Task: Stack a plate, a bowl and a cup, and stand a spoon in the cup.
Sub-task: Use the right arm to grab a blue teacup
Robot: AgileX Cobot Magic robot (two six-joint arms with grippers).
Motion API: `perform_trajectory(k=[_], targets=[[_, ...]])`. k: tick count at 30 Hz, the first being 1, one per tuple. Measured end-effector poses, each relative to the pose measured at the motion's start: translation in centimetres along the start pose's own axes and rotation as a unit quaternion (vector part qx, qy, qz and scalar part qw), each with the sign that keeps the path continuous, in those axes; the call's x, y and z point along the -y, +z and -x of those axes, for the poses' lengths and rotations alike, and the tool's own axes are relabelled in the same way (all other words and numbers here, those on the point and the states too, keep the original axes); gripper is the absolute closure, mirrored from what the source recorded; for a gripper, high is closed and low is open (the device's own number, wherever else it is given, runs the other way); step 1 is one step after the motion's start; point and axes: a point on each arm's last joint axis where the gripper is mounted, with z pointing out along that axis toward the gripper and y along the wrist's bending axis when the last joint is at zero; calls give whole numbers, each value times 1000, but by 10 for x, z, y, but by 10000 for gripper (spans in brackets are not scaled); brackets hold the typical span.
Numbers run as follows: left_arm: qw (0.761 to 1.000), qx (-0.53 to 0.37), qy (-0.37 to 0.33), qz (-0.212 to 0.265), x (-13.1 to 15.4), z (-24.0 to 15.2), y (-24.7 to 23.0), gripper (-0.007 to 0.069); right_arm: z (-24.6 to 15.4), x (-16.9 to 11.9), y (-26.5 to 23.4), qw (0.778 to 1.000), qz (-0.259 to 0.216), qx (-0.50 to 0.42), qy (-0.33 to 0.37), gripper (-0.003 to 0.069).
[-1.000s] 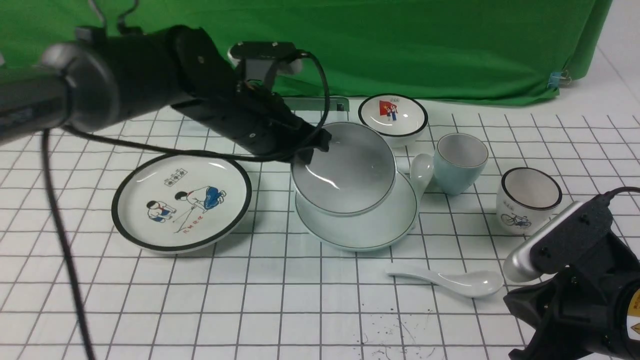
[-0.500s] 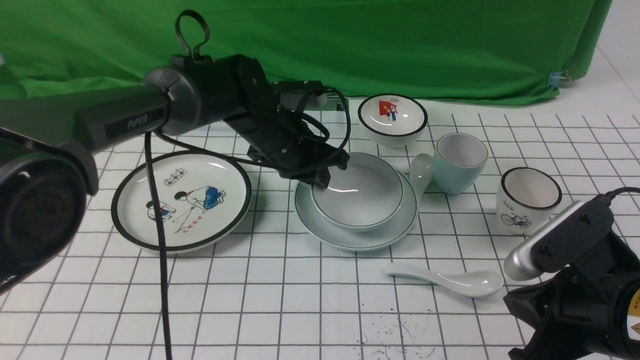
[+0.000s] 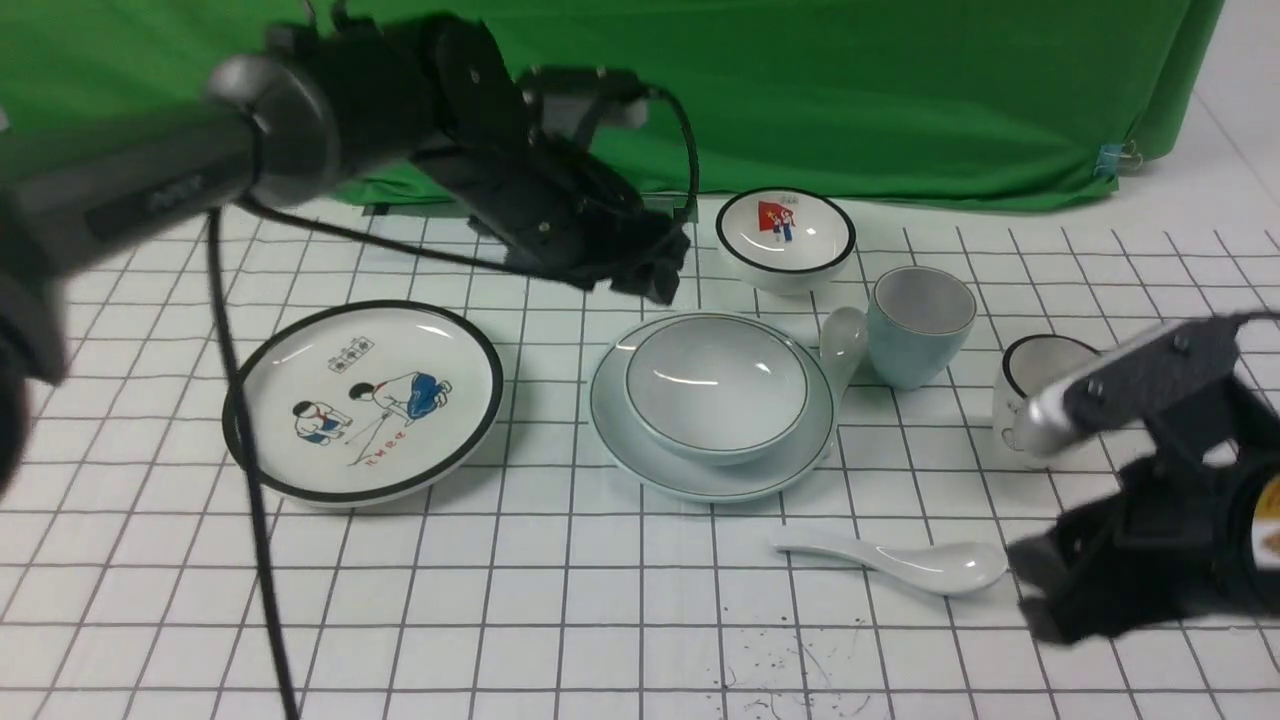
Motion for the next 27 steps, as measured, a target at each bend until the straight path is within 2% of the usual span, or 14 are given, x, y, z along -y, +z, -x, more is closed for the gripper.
perform_trajectory(k=[2,4,5,6,7,8,11,13,16,19,20,22,23,27], targets=[[999,44,26,17,15,15,-69,142,33,25,-5,999,-31,22,27,249],[997,64,32,21,21,18,-94,169,48,38,-4,998,-46,28,42,245],[993,108,42,22,32,18,-139,242,65,56,1,996,-63,23,62,245],[992,113,42,22,33,18,-144,251,67,58,2,996,-65,22,64,245],[988,147,48,15,44,11,-181,337,85,75,15,994,-75,9,82,245],[987,151,48,14,45,9,-185,349,84,76,15,994,-75,6,84,245],[979,195,64,7,61,-23,-240,557,116,99,45,992,-81,-25,97,243],[977,203,66,9,64,-48,-253,624,130,106,65,991,-79,-35,97,234],[981,184,63,15,63,-85,-253,657,143,113,91,992,-76,-49,93,224],[987,149,60,21,60,-127,-244,660,148,117,117,990,-72,-74,92,222],[987,147,61,23,59,-130,-243,660,149,118,118,990,-72,-74,92,222],[989,125,66,34,56,-166,-239,660,145,119,143,989,-67,-96,91,221],[990,120,66,35,56,-168,-237,660,145,119,144,989,-67,-98,91,221],[988,110,85,73,50,-210,-239,660,137,119,171,987,-60,-114,93,244]])
